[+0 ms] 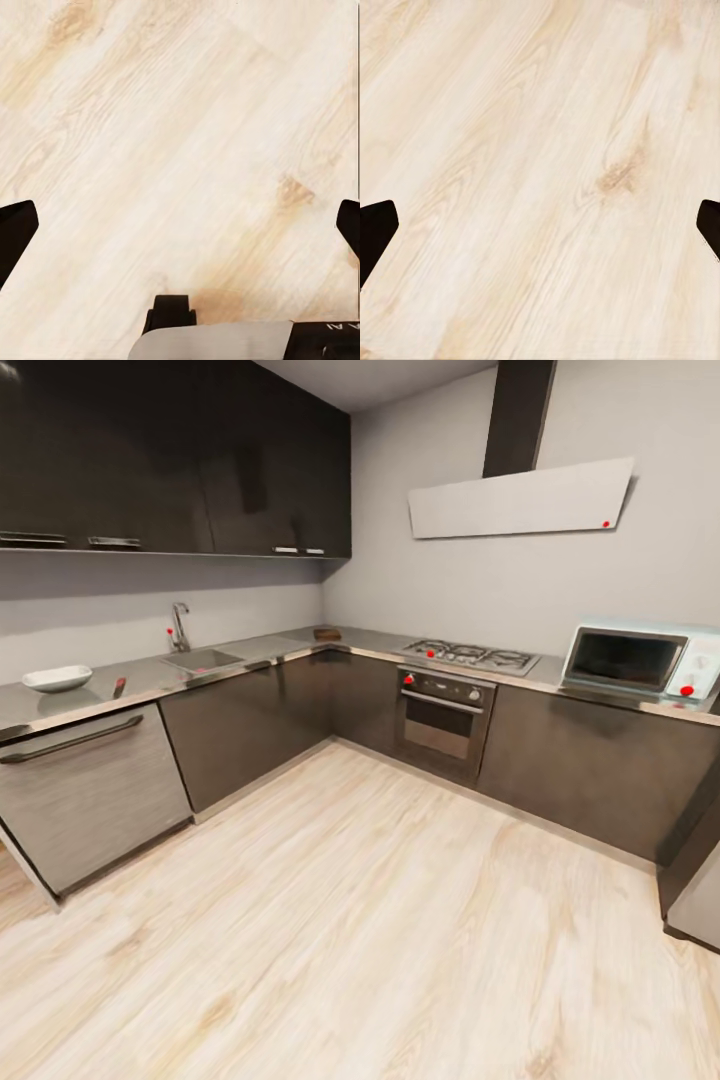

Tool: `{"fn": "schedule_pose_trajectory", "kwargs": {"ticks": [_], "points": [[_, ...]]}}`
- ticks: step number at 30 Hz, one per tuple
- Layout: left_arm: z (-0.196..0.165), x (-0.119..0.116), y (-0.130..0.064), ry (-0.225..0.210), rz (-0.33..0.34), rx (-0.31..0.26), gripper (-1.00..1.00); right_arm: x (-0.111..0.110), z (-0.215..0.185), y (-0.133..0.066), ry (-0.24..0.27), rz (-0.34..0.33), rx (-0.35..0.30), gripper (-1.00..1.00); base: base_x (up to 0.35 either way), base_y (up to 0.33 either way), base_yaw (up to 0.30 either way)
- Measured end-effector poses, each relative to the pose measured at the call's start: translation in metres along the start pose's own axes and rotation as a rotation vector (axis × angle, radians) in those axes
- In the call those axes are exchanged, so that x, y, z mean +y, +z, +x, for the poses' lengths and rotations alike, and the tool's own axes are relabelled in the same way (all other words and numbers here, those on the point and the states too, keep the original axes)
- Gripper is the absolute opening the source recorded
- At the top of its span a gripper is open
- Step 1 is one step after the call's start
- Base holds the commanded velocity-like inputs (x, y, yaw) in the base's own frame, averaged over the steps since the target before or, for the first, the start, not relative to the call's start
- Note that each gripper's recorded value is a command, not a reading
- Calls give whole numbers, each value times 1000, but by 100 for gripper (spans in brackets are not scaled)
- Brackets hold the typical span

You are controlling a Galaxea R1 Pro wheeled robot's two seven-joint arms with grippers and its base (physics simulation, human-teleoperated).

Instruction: In the kitchen, take the Vidalia onion out of the sink, dice it on the chopping board with the paring knife, put the diced onion into the bowl on the countertop, then place both the paring knife and the chopping board into the sink.

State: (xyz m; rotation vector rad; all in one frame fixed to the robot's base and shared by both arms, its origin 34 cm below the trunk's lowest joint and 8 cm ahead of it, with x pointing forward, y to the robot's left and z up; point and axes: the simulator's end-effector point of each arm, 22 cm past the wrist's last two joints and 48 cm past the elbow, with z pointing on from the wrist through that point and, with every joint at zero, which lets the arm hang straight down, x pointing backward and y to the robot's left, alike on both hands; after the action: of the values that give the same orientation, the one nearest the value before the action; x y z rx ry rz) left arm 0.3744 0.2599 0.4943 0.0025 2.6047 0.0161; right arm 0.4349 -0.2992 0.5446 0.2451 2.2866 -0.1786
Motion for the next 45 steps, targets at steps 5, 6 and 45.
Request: {"fn": "schedule_pose_trajectory", "kwargs": {"ticks": [5,6,45], "points": [[0,0,0,0,0,0,100,0,0,0,0,0,0,100,328,-133,0],[0,0,0,0,0,-1,100,0,0,0,0,0,-1,100,328,-132,0],[0,0,0,0,0,1,100,1,0,0,1,-1,1,100,328,-123,181]]}}
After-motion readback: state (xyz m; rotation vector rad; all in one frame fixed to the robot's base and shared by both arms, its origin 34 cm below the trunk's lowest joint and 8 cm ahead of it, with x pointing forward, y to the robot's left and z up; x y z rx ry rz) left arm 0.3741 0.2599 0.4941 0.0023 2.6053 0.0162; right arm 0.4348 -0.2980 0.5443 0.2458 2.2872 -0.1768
